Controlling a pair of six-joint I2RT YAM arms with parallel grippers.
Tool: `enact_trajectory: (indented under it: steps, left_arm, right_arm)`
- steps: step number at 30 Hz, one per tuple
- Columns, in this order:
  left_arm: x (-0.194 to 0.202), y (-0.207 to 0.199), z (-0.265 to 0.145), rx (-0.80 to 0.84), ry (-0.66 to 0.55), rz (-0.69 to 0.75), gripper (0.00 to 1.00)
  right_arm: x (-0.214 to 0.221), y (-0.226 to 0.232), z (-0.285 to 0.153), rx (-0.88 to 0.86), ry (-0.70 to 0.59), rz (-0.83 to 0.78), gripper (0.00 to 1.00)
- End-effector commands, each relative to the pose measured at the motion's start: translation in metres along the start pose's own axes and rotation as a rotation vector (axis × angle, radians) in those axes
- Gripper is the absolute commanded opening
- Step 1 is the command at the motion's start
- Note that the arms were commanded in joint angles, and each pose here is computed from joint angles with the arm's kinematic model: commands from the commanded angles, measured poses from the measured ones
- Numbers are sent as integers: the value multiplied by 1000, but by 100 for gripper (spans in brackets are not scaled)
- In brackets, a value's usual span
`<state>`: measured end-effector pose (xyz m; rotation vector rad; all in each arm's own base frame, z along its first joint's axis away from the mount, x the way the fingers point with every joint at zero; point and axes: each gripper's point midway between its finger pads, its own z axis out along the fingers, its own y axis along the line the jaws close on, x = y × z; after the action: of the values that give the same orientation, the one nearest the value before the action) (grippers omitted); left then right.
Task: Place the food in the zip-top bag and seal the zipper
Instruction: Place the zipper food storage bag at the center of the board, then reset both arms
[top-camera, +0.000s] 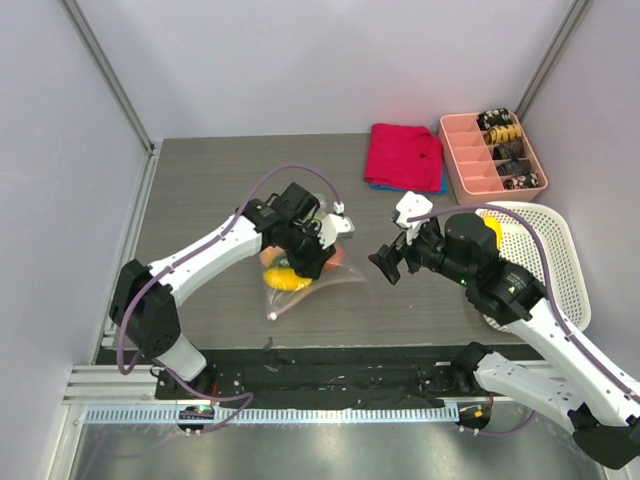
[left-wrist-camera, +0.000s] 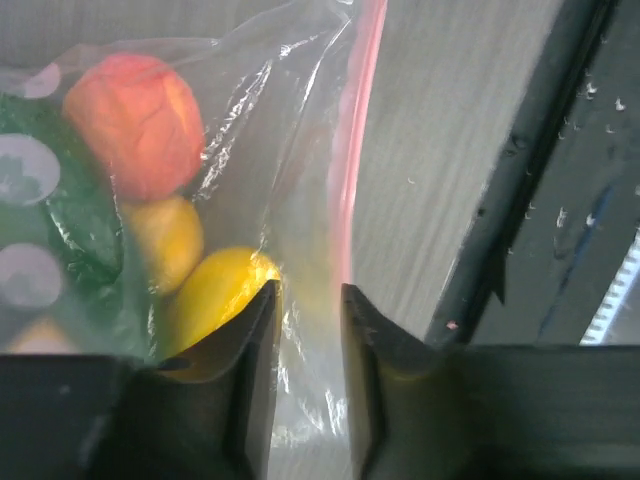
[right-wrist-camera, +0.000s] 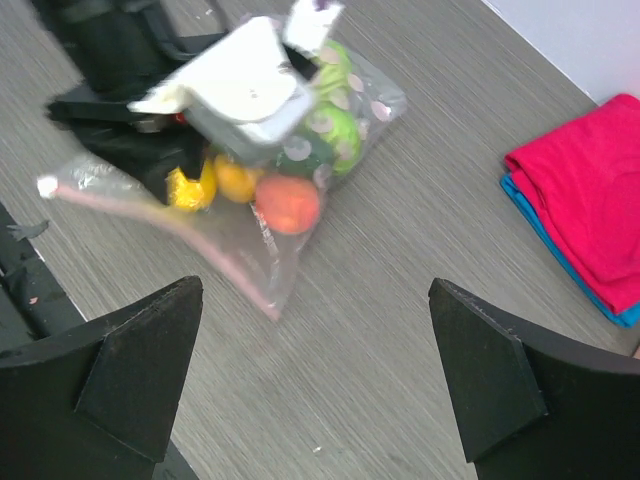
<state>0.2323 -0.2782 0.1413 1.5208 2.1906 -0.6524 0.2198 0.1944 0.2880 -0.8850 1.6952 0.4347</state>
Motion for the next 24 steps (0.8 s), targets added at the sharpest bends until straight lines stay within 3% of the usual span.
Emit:
enact_trajectory:
  steps: [1, 3, 5, 6, 11, 14, 17, 20, 24]
  left_arm:
    - [4, -38, -27, 98, -33, 33, 54]
    - [11, -42, -40, 105, -3, 51, 75]
    - [13, -48, -60, 124, 23, 9, 83]
    - [11, -43, -70, 136, 3, -51, 100]
    - [-24, -3, -148, 68, -172, -296, 100]
    - [-24, 29, -194, 54, -329, -459, 100]
    - [6, 84, -243, -80, -473, -717, 100]
    - [42, 106, -254, -152, -478, -844, 100]
    - [92, 115, -231, -262, -344, -939, 100]
  right_arm:
    - [-5, -13, -4, 61, -13, 26, 100]
    - [-6, -14, -4, 65, -13, 38, 100]
    - [-6, -15, -2, 67, -4, 51, 100]
    - [-7, -16, -1, 71, -5, 64, 100]
    - [-4, -30, 4, 117, 19, 149, 100]
    - [5, -45, 8, 186, 45, 229, 100]
    - [11, -60, 12, 246, 54, 342, 100]
    - [16, -72, 13, 304, 44, 466, 100]
    - [43, -85, 11, 377, 72, 601, 100]
